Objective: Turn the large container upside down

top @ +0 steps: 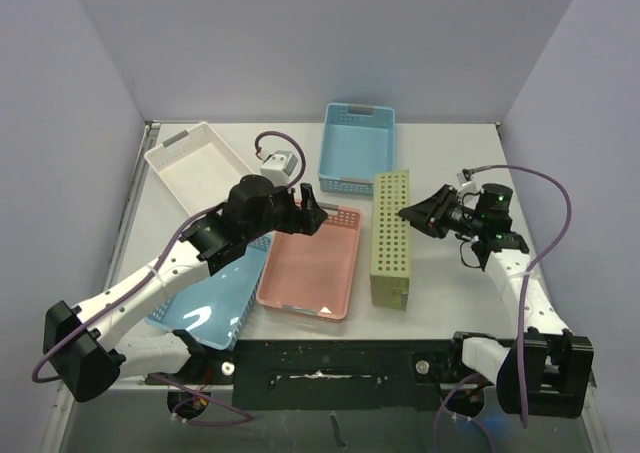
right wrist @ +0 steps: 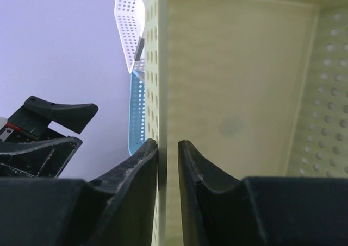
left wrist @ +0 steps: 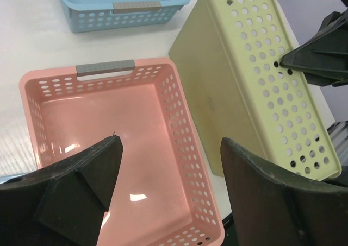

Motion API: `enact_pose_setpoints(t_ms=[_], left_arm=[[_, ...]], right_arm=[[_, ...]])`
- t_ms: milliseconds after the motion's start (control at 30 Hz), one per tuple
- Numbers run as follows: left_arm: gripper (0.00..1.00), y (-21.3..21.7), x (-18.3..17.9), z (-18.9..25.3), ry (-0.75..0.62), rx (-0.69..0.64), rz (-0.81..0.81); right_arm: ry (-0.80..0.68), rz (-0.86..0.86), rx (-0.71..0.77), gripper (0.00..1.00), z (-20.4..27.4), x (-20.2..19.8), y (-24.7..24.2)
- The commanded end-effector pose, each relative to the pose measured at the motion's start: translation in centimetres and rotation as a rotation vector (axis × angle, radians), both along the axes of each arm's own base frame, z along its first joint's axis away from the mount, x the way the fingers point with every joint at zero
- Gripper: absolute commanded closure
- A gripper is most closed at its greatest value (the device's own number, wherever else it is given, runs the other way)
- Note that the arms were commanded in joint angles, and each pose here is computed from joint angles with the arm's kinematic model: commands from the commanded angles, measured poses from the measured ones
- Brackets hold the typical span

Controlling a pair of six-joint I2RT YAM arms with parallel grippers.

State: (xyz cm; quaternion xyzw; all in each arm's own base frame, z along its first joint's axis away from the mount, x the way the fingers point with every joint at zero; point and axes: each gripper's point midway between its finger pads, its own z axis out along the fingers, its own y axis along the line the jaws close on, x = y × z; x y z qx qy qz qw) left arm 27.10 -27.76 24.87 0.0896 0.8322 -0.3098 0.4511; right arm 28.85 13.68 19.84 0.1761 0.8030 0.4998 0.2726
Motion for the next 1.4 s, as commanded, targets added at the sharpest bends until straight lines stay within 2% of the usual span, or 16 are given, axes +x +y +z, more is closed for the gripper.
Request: enact_pose_setpoints(t_ms=[0,67,233,333,500,833,1067,1233,1367], left_arm=[[0.27,-1.4,0.5,2.8,-0.057,-0.05,-0.054],[0.27,-1.8,0.5,2.6,-0.049,-0.058,-0.064],[0.27,-2.3,0.1,1.9,-0.024,-0.076,-0.081],[0.27,-2.6,-0.3,1.7,-0.006,-0.087,-0.094],[0.28,-3.0,-0.9,1.7,0.009,-0.08,-0.104],[0.28,-4.6,-1.1,1.7,0.024,-0.077,-0.145],[0.28,-7.2,-2.0,1.6,0.027,-0.076,-0.202],[0.28,-8.5,-2.8,1.4,0.03,-0.061,-0.241],[0.28,-8.5,-3.3,1.2,0.036,-0.047,-0.252]], right_arm=[[0.022,0.022,-0.033,0.75,-1.5,-1.5,-1.8],[0.035,0.001,-0.054,0.71,-2.2,-1.8,-2.9],[0.05,-0.042,-0.071,0.38,-3.5,-2.6,-5.2],[0.061,-0.087,-0.108,0.29,-4.1,-3.0,-7.0],[0.115,-0.18,-0.227,0.27,-5.5,-3.5,-10.0],[0.111,-0.297,-0.319,0.23,-5.0,-3.1,-12.6],[0.099,-0.446,-0.247,0.23,-3.6,-2.3,-15.3],[0.191,-0.586,-0.268,0.23,-5.3,-2.9,-18.8],[0.362,-0.759,-0.48,0.23,-7.1,-5.0,-24.0]])
